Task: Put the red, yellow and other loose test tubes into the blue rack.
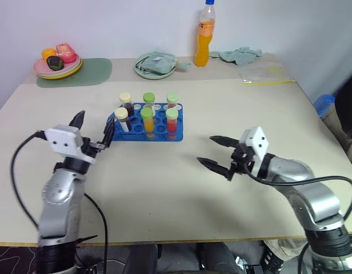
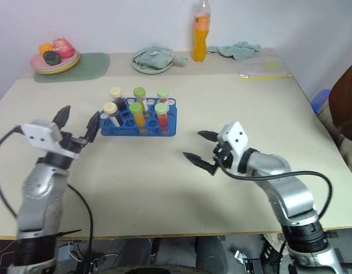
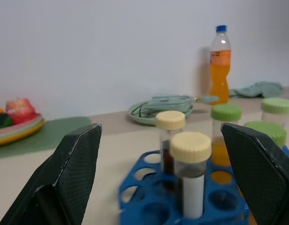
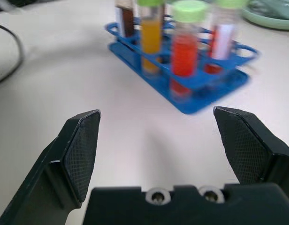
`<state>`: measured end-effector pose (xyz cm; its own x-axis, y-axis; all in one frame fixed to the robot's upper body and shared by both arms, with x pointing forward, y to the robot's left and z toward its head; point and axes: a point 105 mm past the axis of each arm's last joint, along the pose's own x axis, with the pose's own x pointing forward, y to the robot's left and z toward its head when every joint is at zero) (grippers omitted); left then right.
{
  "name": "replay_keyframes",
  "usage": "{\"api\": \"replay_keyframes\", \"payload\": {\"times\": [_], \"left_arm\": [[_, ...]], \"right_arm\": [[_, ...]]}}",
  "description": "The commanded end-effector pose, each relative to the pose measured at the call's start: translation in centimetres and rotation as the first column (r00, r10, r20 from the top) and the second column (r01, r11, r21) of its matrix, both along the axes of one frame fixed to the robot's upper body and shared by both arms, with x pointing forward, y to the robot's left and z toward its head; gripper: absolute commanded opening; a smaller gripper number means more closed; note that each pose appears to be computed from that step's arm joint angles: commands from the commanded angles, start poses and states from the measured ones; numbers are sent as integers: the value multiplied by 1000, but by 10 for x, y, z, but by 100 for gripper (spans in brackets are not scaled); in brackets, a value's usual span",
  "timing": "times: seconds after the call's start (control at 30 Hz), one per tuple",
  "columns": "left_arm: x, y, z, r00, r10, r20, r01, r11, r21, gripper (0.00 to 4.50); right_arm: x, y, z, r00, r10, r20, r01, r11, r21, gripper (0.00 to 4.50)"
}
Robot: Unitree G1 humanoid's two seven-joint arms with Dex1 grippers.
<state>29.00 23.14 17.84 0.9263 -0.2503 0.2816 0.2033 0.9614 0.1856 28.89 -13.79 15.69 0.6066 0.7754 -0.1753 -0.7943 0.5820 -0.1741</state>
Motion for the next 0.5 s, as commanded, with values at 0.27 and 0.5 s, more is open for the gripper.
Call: {"api": "replay_keyframes", "payload": {"times": [0.27,0.5], "left_arm": [[-6,38,-37,963,22,-270,30,982,184,418],[-1,31,-45,961,20,-274,29,984,173,418]], "right_arm": [[10,-93,2,966,-256,31,257,963,-78,429],[7,-90,-3,969,-246,29,248,966,-77,429]]}}
